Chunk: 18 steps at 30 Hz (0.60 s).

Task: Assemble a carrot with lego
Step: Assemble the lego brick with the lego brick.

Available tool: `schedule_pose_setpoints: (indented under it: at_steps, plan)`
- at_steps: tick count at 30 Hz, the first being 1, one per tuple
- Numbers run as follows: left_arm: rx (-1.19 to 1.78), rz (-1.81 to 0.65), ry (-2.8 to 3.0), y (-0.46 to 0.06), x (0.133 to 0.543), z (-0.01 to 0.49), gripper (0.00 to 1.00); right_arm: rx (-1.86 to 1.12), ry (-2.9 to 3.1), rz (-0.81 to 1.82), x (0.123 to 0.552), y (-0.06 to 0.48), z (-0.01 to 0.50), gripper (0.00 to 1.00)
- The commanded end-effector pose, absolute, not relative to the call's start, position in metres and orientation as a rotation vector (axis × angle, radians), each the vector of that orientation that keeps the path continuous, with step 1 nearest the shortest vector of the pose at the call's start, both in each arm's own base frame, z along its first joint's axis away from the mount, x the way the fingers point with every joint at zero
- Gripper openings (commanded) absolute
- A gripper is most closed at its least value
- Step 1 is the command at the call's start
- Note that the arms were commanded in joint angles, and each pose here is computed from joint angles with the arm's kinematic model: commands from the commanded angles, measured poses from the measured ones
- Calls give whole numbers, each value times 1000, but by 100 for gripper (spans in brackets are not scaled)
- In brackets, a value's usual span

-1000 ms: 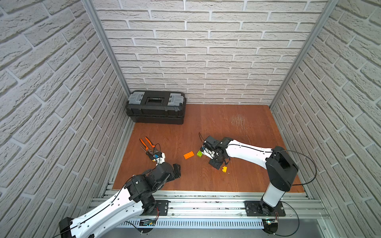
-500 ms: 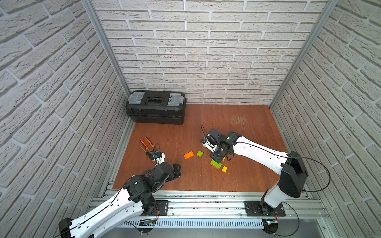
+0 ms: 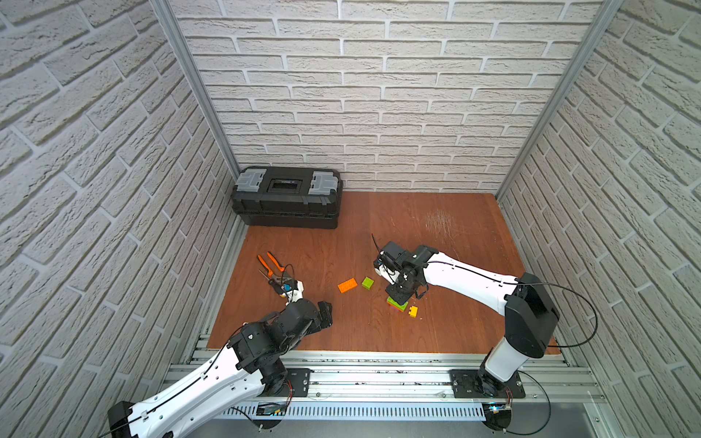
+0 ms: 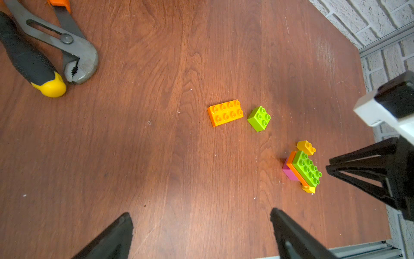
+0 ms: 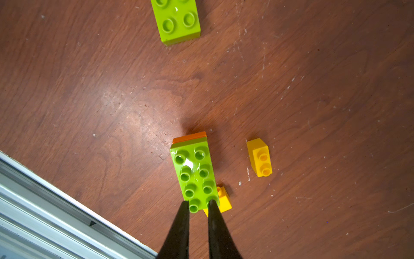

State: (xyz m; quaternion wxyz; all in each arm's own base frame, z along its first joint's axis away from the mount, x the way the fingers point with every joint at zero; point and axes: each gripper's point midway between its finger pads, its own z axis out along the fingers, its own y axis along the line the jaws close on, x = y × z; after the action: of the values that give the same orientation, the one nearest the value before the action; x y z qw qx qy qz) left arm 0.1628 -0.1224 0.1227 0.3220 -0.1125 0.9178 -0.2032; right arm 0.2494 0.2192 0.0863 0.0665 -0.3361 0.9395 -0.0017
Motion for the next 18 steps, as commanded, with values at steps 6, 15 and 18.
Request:
schedule_pose_setpoints:
  at_steps: [6, 15, 18]
  plan:
    - [-298, -537, 2410, -124, 163, 119, 98, -984, 2870, 3, 247, 217, 68, 16]
    - [-297, -533, 2412, -123, 162, 120, 98, -993, 2929, 31, 240, 218, 37, 13]
    - [-296, -531, 2413, -122, 162, 120, 98, -996, 2943, 39, 238, 218, 28, 12]
